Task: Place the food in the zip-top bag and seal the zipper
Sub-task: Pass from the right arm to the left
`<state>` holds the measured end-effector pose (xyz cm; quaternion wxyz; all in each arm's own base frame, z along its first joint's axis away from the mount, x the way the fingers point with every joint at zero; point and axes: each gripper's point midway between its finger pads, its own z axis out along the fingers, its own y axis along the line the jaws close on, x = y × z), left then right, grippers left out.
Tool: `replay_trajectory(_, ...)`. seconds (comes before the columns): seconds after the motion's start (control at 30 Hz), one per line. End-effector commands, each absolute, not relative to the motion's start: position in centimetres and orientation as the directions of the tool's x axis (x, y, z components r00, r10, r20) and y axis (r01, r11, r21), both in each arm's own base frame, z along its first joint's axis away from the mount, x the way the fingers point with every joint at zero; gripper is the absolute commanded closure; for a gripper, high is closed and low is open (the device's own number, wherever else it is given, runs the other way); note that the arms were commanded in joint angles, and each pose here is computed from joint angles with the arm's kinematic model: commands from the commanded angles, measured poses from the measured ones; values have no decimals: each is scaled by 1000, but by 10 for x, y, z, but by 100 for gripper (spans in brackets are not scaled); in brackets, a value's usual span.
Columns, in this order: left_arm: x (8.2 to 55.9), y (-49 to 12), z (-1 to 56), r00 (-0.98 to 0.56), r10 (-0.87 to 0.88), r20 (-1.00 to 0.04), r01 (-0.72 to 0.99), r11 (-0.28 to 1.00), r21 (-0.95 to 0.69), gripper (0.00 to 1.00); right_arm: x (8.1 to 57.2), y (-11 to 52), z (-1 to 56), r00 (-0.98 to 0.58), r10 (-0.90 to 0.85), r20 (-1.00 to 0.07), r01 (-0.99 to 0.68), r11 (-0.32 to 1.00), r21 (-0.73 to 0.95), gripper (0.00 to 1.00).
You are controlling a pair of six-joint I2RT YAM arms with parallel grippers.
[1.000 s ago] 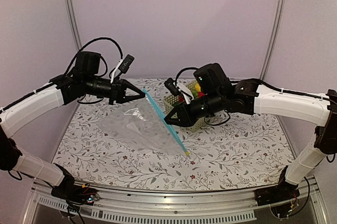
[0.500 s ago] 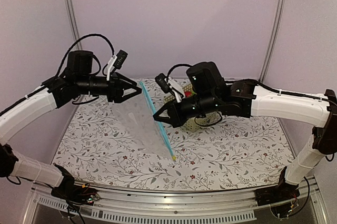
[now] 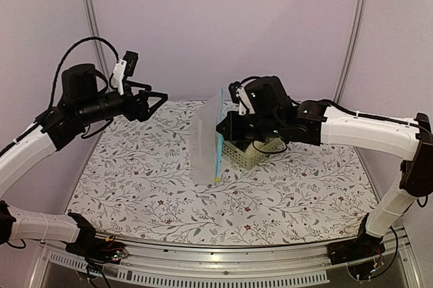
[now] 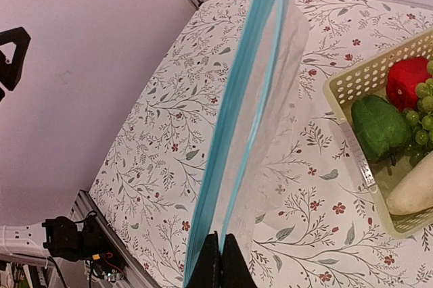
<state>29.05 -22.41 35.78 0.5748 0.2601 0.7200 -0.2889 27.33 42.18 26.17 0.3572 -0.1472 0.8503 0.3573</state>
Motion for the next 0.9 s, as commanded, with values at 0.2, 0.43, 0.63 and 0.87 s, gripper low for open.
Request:
replay_trajectory(0.2,290,-287,323,-529,-32,-848,700,549,-458,19,284,409,211,-770,44,-636,-352,802,482,100)
replay_trajectory(0.43,283,-320,297,-606,-41,-795,668,517,-536,36,285,411,215,-760,32,-649,-373,796,476,100)
replay_trajectory(0.63,274,-343,277,-634,9,-773,658,532,-533,39,287,412,219,-751,32,-659,-380,796,471,100)
replay_trajectory(0.87,271,-358,254,-639,58,-767,638,597,-486,54,286,411,217,-753,28,-658,-380,797,469,100)
